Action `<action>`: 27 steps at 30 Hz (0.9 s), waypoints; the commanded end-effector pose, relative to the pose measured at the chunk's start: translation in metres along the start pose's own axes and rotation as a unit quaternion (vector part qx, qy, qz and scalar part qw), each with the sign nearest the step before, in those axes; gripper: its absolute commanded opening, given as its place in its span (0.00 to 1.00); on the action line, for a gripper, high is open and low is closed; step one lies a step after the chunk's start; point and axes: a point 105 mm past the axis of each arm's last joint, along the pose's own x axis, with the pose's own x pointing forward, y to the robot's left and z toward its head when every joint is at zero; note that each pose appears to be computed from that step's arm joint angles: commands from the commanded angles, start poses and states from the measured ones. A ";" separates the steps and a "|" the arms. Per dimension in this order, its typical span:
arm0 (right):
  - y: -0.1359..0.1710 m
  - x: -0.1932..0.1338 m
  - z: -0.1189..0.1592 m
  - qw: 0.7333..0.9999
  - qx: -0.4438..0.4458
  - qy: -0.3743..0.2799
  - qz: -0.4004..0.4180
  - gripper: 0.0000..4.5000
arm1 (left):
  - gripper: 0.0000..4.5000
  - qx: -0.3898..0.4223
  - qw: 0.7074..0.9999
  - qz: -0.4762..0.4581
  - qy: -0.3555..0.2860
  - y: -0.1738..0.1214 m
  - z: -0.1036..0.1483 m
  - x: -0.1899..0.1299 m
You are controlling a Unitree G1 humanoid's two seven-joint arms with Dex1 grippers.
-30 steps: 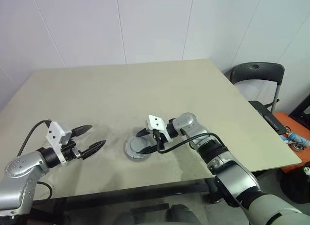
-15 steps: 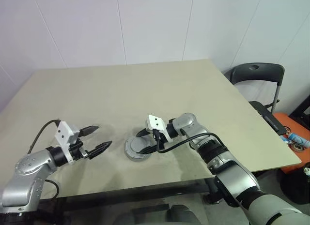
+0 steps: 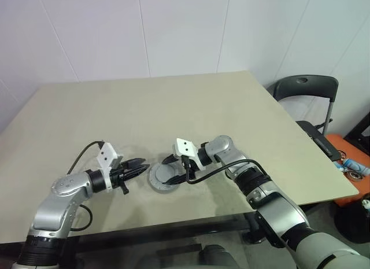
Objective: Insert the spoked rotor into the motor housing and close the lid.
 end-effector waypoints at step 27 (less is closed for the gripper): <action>-0.007 -0.004 0.002 0.999 0.042 -0.002 -0.020 1.00 | 0.00 -0.003 0.994 -0.026 0.109 -0.013 -0.031 0.006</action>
